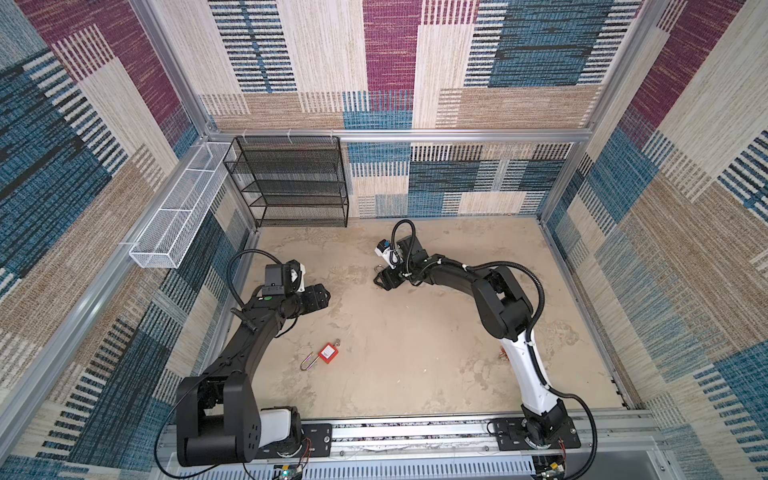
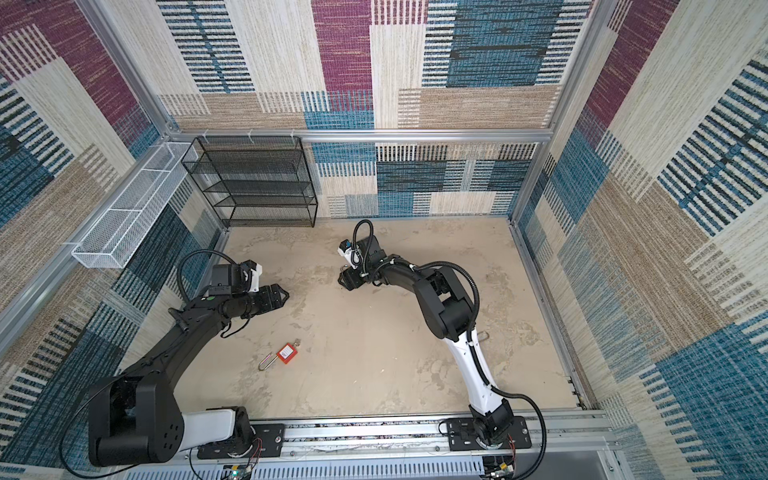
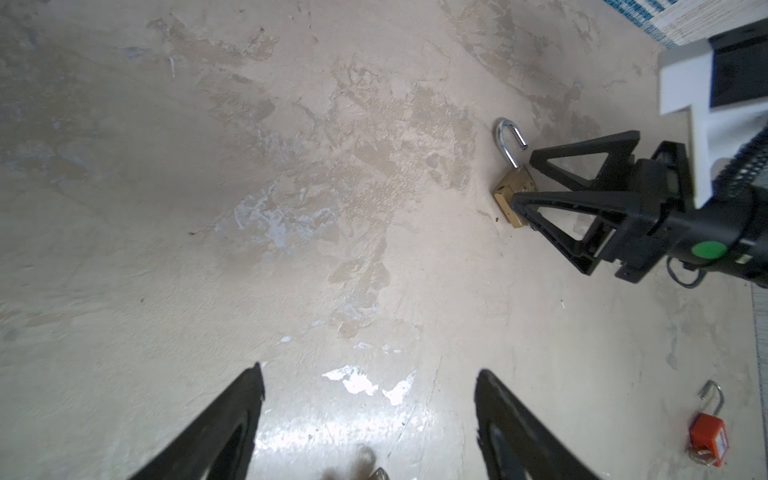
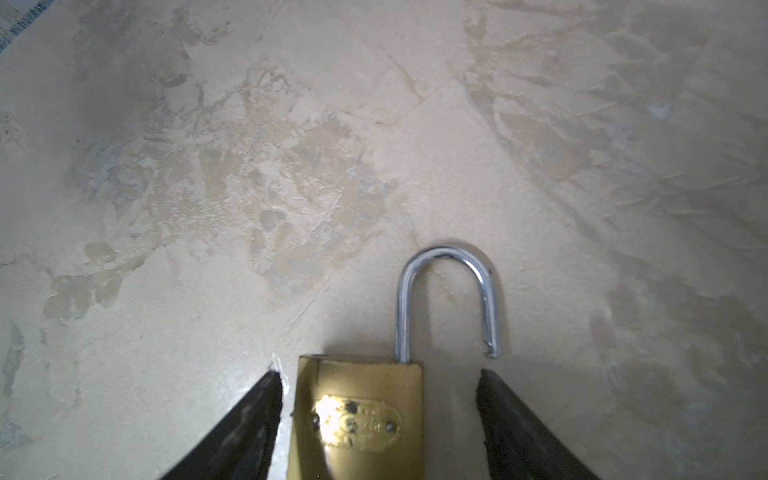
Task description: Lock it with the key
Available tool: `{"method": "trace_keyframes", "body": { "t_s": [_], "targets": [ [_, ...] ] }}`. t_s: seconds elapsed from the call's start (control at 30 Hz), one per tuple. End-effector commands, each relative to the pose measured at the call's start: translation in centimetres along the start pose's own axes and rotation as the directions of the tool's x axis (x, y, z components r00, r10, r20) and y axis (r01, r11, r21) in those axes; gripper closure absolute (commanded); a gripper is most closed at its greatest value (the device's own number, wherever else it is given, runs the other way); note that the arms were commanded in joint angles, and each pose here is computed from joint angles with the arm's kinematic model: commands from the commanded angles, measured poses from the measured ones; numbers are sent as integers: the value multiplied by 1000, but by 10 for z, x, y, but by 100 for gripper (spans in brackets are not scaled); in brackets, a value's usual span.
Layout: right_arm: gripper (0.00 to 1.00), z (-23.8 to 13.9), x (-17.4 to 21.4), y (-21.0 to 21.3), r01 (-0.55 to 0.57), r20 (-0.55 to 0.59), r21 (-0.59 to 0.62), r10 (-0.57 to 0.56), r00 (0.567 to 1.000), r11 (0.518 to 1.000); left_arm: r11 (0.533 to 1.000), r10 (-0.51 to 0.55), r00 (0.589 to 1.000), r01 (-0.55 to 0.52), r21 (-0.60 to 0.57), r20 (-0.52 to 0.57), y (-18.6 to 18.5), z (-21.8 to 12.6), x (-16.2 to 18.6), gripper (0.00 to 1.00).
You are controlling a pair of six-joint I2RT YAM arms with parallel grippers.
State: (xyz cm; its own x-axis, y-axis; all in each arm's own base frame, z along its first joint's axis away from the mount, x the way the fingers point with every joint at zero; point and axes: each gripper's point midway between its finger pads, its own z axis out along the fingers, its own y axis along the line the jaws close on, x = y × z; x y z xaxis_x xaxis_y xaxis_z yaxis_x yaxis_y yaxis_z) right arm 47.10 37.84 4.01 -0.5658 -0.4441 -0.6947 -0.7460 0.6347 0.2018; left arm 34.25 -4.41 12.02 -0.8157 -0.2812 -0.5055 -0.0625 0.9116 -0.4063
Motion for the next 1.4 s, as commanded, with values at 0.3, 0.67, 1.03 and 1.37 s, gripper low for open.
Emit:
{"method": "trace_keyframes", "body": {
  "t_s": [0.3,0.67,1.03,1.37],
  "targets": [
    [32,6,18,0,75,-67,66,-70,995,995,993,-84,993,91,80,-85,-14,8,7,21],
    [33,7,24,-1,99,-86,117,-89,992,988,988,-113,988,123,90,-104,-16,9,5,21],
    [52,-1,24,1,136,-72,180,-124,990,974,962,-189,963,220,160,-190,-34,12,2,20],
    [56,-48,-4,29,142,59,122,-150,987,982,921,-233,955,277,272,-184,-59,-5,1,23]
  ]
}}
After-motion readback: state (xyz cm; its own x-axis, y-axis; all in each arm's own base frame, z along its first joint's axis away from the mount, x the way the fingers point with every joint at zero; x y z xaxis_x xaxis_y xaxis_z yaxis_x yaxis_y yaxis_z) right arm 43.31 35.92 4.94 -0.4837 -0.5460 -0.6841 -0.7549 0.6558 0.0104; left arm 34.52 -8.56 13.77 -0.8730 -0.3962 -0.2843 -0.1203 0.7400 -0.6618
